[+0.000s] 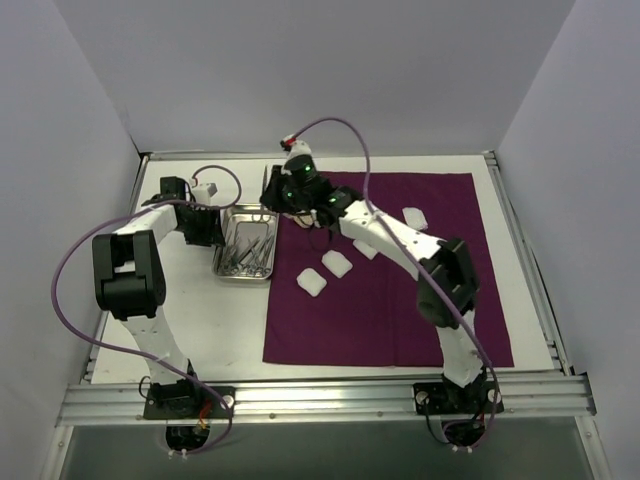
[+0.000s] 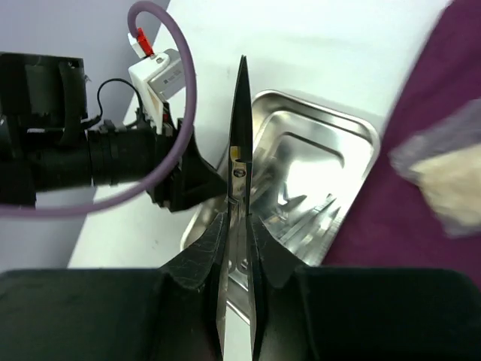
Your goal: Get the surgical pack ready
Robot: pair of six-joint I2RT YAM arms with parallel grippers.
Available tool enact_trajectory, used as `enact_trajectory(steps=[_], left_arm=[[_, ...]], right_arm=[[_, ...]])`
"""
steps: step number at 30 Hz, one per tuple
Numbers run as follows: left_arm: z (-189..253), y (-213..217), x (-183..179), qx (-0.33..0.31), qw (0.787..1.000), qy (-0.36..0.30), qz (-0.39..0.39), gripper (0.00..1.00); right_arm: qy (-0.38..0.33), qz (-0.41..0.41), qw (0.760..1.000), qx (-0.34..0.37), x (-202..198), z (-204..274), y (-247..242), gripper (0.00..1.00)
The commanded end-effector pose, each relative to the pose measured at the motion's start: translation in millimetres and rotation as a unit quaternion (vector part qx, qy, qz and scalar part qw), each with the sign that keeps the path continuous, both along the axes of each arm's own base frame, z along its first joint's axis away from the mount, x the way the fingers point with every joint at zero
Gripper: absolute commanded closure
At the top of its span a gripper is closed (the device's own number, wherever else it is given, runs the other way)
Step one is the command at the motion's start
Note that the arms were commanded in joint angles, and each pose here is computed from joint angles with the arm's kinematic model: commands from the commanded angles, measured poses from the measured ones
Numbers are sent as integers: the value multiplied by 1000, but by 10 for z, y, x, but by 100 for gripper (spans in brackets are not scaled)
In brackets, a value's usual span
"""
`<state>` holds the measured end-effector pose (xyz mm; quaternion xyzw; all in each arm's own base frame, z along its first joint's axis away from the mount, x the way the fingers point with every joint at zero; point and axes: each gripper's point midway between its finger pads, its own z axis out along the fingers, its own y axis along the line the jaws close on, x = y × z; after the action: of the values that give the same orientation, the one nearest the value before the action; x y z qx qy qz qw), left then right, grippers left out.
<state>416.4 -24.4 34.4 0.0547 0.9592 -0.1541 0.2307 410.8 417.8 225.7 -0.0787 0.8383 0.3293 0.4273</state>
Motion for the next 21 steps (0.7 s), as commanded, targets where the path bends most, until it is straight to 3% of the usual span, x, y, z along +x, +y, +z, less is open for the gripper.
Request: enact_trajectory(steps=[1,5,14,21], left_arm=[[220,8,121,2,999,-39,-2,44],[242,11,117,1,999,-41,-2,44],[260,11,128,3,999,-46,-2,44],[249,28,126,6,999,-44,0,44]], right_arm=[[48,-47,995,68,123,-128,479,100],[110,-38,992,51,82,-616,714,100],[198,-41,979,35,-48,-1244,773,100],[252,-39,966,32,-247,-1499,788,100]])
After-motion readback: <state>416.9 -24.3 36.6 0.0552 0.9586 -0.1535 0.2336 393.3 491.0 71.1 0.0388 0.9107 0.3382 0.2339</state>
